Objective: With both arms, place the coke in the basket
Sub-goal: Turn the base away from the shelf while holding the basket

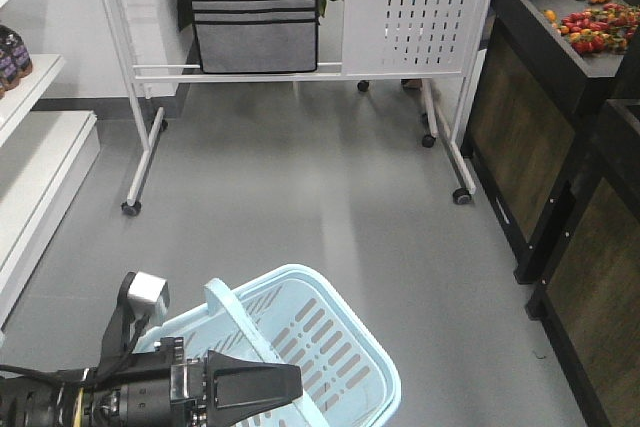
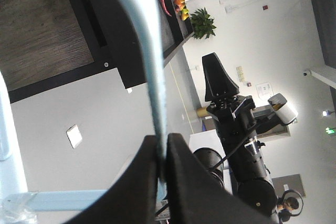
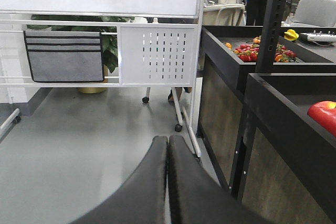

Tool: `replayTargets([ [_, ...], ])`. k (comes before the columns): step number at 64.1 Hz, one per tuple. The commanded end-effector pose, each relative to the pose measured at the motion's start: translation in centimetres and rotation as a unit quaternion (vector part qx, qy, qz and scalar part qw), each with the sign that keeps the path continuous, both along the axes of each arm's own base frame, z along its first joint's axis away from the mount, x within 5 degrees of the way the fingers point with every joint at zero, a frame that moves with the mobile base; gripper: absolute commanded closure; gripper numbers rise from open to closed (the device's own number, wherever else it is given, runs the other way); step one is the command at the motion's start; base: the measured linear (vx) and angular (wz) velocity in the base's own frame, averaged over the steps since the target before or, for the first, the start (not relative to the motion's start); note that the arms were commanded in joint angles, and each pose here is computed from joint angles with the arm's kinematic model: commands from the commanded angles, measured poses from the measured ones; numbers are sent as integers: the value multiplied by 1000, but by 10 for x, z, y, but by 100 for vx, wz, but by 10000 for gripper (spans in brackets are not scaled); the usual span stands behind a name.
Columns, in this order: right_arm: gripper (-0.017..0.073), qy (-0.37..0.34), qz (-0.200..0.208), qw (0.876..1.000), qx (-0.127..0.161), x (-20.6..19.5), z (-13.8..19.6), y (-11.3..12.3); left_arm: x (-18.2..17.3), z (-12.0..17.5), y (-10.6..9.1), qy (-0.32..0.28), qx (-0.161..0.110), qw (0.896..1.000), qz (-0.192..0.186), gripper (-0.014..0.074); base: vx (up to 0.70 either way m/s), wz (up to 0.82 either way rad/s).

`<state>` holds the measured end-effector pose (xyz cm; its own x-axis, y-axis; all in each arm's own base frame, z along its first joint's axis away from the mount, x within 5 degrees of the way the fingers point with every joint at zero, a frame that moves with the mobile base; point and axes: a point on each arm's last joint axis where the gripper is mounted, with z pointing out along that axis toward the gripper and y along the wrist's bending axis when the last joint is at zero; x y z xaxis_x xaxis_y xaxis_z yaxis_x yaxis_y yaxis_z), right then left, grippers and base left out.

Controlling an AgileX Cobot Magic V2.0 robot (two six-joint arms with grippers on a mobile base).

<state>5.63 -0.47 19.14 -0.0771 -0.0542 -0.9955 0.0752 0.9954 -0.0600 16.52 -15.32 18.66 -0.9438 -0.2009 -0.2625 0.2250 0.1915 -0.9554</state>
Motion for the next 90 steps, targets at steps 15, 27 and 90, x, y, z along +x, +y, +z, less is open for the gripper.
replayTargets([
  [15,569,-40,0,999,-6,0,5,0,-6,32,-3,-44,-125,991,-34,600,9,-7],
  [27,569,-40,0,999,-6,0,5,0,-6,32,-3,-44,-125,991,-34,600,12,-6],
  [90,569,-40,0,999,-6,0,5,0,-6,32,-3,-44,-125,991,-34,600,18,0],
])
